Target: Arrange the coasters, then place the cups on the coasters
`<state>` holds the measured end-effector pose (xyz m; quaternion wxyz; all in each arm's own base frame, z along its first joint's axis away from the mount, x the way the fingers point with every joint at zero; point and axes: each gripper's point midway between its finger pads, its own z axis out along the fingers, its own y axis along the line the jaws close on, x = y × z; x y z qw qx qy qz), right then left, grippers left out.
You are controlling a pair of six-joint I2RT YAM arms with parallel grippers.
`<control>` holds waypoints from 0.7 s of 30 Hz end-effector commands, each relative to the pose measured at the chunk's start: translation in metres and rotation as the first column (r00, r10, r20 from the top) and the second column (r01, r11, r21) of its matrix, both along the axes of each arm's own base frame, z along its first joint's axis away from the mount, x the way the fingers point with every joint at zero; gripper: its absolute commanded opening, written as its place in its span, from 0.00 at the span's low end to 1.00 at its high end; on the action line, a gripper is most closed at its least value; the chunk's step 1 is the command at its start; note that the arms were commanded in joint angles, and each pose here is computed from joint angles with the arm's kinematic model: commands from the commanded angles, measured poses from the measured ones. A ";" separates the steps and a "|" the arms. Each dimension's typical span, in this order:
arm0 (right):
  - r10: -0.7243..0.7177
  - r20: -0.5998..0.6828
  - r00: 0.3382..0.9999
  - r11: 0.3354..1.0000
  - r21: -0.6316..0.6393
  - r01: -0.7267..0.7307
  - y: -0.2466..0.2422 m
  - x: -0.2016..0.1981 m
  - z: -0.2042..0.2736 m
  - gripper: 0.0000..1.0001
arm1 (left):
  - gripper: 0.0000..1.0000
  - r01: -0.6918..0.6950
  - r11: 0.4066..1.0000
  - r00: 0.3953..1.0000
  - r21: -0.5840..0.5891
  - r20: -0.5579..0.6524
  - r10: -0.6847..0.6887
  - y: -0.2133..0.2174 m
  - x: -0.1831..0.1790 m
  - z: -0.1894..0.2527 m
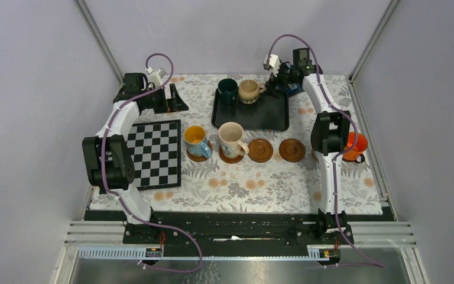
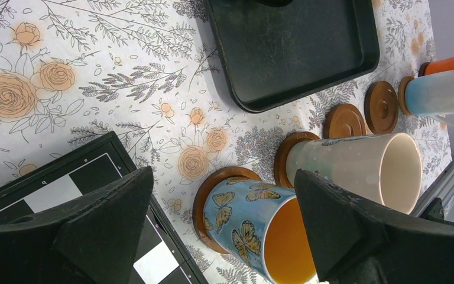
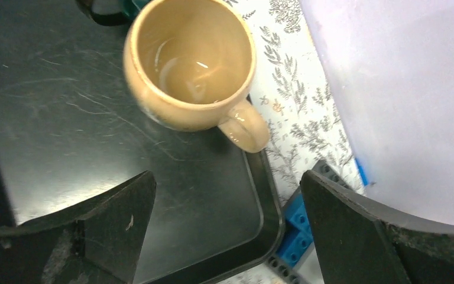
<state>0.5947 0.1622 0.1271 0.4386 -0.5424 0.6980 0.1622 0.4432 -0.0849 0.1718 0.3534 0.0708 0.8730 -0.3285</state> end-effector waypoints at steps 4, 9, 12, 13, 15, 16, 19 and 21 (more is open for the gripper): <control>0.153 0.154 0.976 0.983 -0.120 -0.136 0.010 0.019 -0.007 1.00 | 0.99 0.032 0.999 0.998 -0.012 0.051 -0.031 -0.003 0.005 0.011; 0.167 0.188 0.968 0.976 -0.171 -0.135 0.011 0.030 -0.026 1.00 | 0.99 0.038 0.999 0.998 -0.021 0.050 -0.037 -0.002 0.003 0.011; 0.154 0.221 0.963 0.977 -0.181 -0.115 0.013 0.041 -0.031 1.00 | 0.99 0.050 0.998 0.998 -0.034 0.040 -0.049 -0.005 -0.002 0.008; 0.150 0.228 0.962 0.977 -0.185 -0.108 0.013 0.044 -0.034 1.00 | 0.99 0.051 0.998 0.998 -0.035 0.037 -0.050 -0.005 -0.003 0.007; 0.152 0.235 0.960 0.975 -0.194 -0.107 0.015 0.047 -0.038 1.00 | 0.99 0.052 0.998 0.998 -0.030 0.039 -0.051 -0.004 -0.003 0.006; 0.157 0.237 0.959 0.973 -0.201 -0.109 0.016 0.048 -0.041 0.99 | 0.99 0.051 0.998 0.998 -0.026 0.042 -0.050 -0.003 -0.003 0.006; 0.166 0.247 0.955 0.969 -0.220 -0.112 0.021 0.052 -0.049 1.00 | 0.99 0.053 0.998 0.997 -0.024 0.048 -0.052 -0.003 -0.003 0.008; 0.174 0.251 0.952 0.967 -0.225 -0.117 0.025 0.053 -0.053 1.00 | 0.99 0.053 0.998 0.998 -0.025 0.046 -0.052 -0.002 -0.003 0.006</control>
